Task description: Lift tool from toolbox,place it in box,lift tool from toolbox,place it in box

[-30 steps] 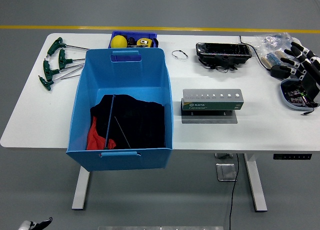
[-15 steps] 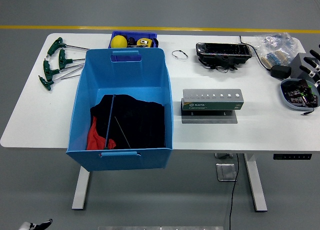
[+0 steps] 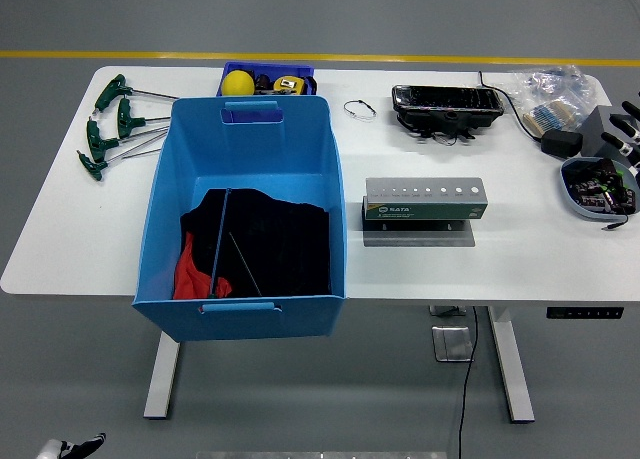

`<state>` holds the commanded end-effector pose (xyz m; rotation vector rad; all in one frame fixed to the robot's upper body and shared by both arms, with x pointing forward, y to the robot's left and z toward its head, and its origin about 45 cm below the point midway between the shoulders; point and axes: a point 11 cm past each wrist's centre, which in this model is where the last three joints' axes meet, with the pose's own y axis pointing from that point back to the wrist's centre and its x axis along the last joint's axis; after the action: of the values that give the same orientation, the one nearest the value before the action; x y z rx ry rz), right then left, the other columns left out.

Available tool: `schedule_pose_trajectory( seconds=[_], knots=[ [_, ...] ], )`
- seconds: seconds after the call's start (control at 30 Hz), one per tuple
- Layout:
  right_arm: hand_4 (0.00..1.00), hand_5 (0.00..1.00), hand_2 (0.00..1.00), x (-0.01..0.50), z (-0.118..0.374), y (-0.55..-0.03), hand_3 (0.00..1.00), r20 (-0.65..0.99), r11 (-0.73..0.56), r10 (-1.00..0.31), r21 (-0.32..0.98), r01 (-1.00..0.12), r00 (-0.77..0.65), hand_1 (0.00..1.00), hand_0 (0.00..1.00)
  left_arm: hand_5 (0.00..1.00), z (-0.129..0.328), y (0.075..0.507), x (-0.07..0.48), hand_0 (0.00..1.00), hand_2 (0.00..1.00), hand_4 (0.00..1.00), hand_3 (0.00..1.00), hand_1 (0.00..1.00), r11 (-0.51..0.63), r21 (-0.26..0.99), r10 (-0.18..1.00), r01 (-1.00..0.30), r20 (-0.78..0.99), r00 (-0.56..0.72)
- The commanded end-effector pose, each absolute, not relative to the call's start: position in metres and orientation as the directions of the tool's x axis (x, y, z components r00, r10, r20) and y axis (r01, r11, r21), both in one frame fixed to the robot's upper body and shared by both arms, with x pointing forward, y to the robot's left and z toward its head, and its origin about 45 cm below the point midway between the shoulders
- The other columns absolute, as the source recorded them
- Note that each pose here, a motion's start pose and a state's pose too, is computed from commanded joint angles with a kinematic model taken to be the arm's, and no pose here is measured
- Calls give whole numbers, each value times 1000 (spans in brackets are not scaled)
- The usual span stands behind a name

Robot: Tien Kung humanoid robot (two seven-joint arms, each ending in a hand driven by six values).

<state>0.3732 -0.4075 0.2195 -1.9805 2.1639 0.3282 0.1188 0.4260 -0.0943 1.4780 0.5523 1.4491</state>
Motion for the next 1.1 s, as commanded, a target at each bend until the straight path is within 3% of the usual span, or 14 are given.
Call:
schedule_pose_trajectory(
  seconds=[0.67, 0.7, 0.9, 0.93, 1.1],
  knots=[
    [998, 936, 835, 376, 227, -405, 831, -274, 35, -961, 36, -999, -43, 778, 796, 708, -95, 424, 121, 642, 666, 730, 696, 558, -431, 851, 847, -300, 496, 191],
    [998, 970, 905, 377, 228, -404, 870, -277, 27, -960, 29, -999, -34, 864, 915, 708, -95, 424, 121, 643, 665, 732, 697, 559, -431, 851, 847, -300, 496, 191],
    [998, 970, 905, 377, 233, -396, 870, -297, -43, -954, -26, -999, 49, 864, 915, 709, -94, 423, 122, 646, 666, 733, 698, 560, -431, 850, 848, -303, 496, 186],
    [998, 998, 972, 377, 233, -396, 939, -298, -51, -953, -28, -998, 57, 946, 998, 709, -94, 423, 122, 646, 666, 733, 698, 560, -431, 850, 848, -303, 496, 186],
    [998, 998, 972, 378, 231, -398, 939, -289, -37, -957, -11, -999, 38, 946, 998, 709, -94, 423, 124, 646, 666, 733, 698, 560, -430, 849, 848, -306, 496, 185]
  ],
)
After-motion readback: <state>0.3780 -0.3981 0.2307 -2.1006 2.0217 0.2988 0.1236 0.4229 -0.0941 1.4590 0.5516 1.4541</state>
